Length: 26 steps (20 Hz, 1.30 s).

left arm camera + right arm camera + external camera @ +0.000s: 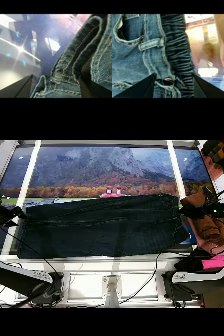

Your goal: Fold the clothes and pants, and hang the long-sleeved shirts on hangers.

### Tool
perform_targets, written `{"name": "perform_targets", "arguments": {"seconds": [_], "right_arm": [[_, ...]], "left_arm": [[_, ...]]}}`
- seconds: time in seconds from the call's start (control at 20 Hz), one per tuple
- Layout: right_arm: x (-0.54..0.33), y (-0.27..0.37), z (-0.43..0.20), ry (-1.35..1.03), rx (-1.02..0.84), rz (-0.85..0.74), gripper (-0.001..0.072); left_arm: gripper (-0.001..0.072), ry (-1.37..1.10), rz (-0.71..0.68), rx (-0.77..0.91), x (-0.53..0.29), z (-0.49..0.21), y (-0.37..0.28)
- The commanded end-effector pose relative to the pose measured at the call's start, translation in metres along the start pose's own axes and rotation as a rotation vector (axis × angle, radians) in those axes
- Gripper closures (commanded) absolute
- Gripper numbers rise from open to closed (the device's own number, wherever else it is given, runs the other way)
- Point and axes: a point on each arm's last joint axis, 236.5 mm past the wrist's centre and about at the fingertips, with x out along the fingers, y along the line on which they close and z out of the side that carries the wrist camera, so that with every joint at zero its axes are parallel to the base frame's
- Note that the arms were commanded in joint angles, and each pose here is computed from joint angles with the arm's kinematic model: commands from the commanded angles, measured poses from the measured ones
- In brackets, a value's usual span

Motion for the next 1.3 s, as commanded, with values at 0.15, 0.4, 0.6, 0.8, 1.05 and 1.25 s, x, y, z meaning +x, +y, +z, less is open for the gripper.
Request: {"name": "perform_targets", "arguments": {"seconds": [0.15,0.4,0.6,0.8,1.05,1.25], "right_arm": [[-0.026,0.015,0.0,-0.026,0.013,0.001,0.021],[-0.048,0.026,0.004,-0.074,-0.017,-0.01,0.0225],[-0.055,0.029,0.006,-0.09,-0.008,-0.013,0.023],[-0.055,0.031,0.003,-0.078,0.007,-0.003,0.023],[-0.055,0.035,-0.003,-0.053,0.012,0.01,0.023],[-0.055,0.035,-0.004,-0.049,0.015,0.012,0.0231]], "left_arm": [[0.0056,-0.052,-0.119,0.078,-0.015,0.009,-0.028],[0.0057,-0.075,-0.206,0.1,-0.014,0.015,-0.048],[0.0124,-0.069,-0.23,0.098,-0.012,0.015,-0.053],[0.013,-0.055,-0.298,0.076,-0.002,0.017,-0.066],[0.0673,-0.094,-0.457,0.024,-0.001,0.033,-0.098],[0.0674,-0.243,-0.616,-0.045,-0.039,0.064,-0.121]]}}
